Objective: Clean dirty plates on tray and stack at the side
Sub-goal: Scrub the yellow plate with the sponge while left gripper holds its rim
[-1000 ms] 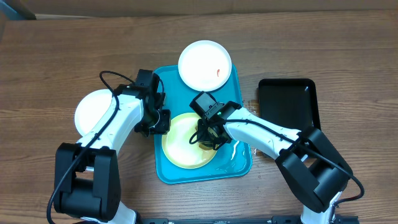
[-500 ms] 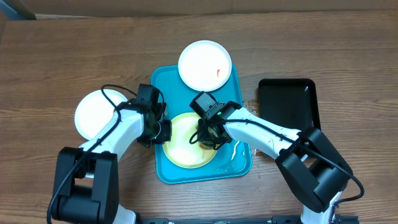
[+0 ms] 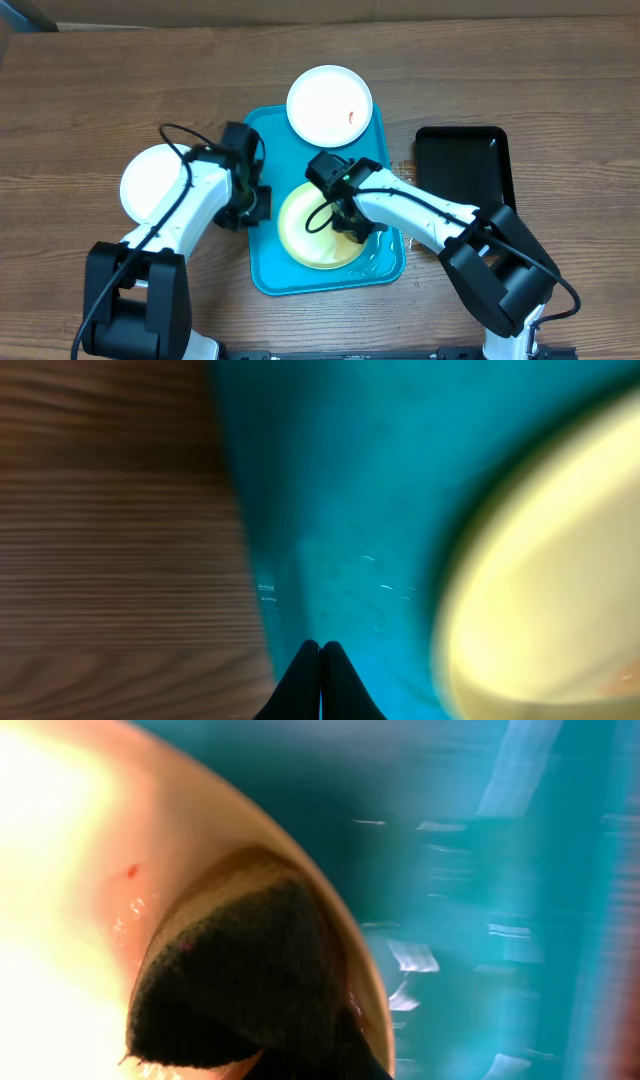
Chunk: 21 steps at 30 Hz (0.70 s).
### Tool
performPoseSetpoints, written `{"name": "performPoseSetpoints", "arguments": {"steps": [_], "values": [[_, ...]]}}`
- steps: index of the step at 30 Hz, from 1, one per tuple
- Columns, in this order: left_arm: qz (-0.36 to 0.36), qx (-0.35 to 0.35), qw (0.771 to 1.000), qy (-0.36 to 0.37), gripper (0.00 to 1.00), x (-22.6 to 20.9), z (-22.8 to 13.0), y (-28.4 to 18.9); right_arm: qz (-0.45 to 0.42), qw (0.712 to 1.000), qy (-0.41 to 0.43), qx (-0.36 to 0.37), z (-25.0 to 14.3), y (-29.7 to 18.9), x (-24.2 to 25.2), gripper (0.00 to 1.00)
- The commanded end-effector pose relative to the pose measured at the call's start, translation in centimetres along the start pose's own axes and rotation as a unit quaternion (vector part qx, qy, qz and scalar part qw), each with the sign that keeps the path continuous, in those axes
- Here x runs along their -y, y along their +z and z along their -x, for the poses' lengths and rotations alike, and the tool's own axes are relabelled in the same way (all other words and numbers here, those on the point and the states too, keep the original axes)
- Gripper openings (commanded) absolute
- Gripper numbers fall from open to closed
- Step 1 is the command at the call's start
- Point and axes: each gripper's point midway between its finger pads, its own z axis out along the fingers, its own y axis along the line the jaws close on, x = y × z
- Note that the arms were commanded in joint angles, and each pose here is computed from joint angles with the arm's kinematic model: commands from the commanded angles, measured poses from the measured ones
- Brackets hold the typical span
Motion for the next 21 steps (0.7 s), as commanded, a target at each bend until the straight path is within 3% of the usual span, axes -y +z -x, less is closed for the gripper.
{"name": "performPoseSetpoints", "arguments": {"steps": [1,6,10,13,17,21], "values": [[0.056,0.024,0.998,-0.014,0.04,-2.0,1.2,-1.2,-0.055,0.998,0.003,0.030,1.5,0.9,2.0,0.04],[0.062,0.016,0.998,-0.014,0.04,-2.3,0.8,-1.2,-0.040,0.998,-0.024,0.038,2.3,0.0,1.1,0.04],[-0.020,0.027,0.999,-0.002,0.04,0.7,1.6,-0.9,-0.030,0.998,-0.044,0.039,2.5,-0.1,0.5,0.04],[-0.088,0.039,0.995,0.023,0.15,3.4,2.0,-0.4,-0.026,0.998,-0.044,0.034,2.3,-0.1,0.4,0.04],[-0.126,0.039,0.991,0.032,0.32,4.8,1.3,1.0,-0.025,0.998,-0.044,0.033,2.2,-0.1,0.4,0.04],[-0.177,0.040,0.983,0.038,0.35,6.2,0.7,1.9,-0.023,0.998,-0.044,0.031,2.2,-0.1,0.3,0.04]]}}
